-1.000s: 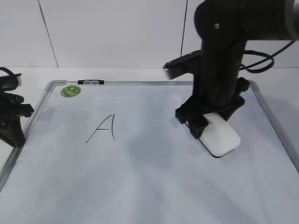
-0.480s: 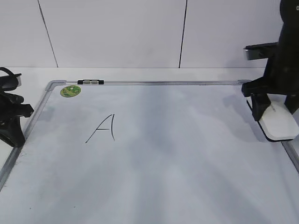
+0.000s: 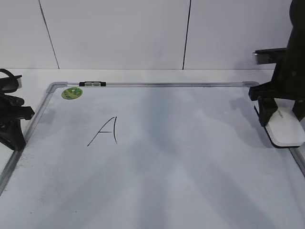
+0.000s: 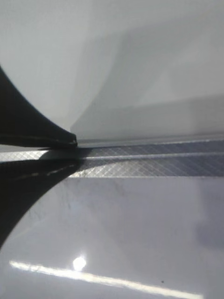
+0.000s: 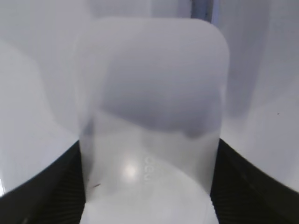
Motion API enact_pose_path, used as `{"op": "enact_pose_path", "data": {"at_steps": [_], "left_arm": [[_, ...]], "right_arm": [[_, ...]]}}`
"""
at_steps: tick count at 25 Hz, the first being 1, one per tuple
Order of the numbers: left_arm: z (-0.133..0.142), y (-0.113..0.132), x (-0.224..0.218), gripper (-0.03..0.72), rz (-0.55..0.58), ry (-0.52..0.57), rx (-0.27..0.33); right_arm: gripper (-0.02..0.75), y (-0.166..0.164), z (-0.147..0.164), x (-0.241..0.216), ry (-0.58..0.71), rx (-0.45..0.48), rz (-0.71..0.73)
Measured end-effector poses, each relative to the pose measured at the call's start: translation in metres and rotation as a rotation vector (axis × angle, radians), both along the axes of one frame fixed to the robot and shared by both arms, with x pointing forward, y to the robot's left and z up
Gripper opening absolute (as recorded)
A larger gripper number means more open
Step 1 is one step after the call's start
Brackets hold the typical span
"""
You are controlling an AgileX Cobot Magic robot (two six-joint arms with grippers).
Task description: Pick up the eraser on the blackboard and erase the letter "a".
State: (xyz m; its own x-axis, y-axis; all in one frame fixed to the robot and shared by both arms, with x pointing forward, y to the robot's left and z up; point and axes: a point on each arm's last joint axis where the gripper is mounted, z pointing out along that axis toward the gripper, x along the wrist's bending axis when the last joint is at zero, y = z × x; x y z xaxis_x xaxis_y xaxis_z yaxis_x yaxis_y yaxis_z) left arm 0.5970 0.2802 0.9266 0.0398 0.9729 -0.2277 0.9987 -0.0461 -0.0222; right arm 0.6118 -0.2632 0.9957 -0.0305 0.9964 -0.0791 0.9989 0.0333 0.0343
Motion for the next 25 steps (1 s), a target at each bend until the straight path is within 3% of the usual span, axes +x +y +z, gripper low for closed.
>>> {"op": "enact_pose_path", "data": {"at_steps": [25], "left_arm": [[0.000,0.000,0.000,0.036,0.000,0.000,0.000]], "right_arm": [[0.563,-0.008,-0.021,0.010,0.005,0.015,-0.033]]}}
